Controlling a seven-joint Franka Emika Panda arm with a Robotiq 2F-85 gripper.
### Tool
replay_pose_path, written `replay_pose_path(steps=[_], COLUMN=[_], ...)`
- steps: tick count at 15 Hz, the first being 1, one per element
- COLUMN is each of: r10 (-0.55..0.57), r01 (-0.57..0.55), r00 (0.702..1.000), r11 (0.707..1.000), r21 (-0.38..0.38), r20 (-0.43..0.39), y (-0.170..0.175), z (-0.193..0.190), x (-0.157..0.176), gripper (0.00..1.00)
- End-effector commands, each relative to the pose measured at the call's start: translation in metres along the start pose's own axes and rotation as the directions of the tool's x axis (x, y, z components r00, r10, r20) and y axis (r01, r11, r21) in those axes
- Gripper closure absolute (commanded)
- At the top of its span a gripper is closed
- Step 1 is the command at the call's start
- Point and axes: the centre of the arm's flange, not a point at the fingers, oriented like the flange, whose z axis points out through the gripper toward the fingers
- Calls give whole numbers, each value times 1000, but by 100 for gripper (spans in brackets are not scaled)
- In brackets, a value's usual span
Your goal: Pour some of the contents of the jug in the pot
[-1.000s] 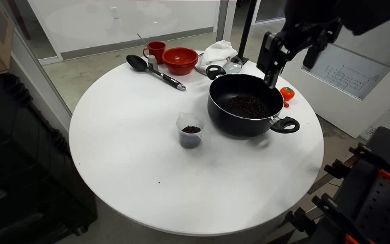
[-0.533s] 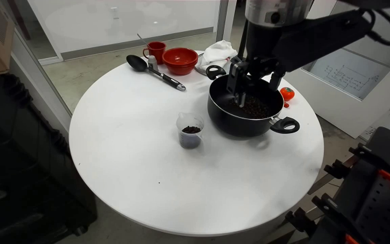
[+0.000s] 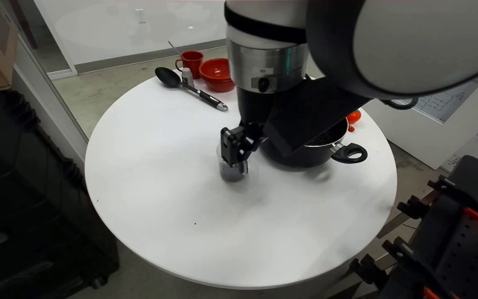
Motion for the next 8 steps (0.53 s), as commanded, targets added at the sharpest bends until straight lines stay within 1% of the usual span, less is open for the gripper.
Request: replay_pose_path(steps=[1, 3, 5, 8], r10=[25, 55, 79, 86], r01=[-25, -56, -83, -96], r00=[998, 995, 993, 992], r11=[1000, 998, 996, 990], r21=[2, -11, -42, -108], r20=[-59, -78, -91, -94], y=[-23, -19, -7, 12], z=[7, 12, 23, 52], x=[37, 55, 73, 82], gripper=[0, 0, 0, 0])
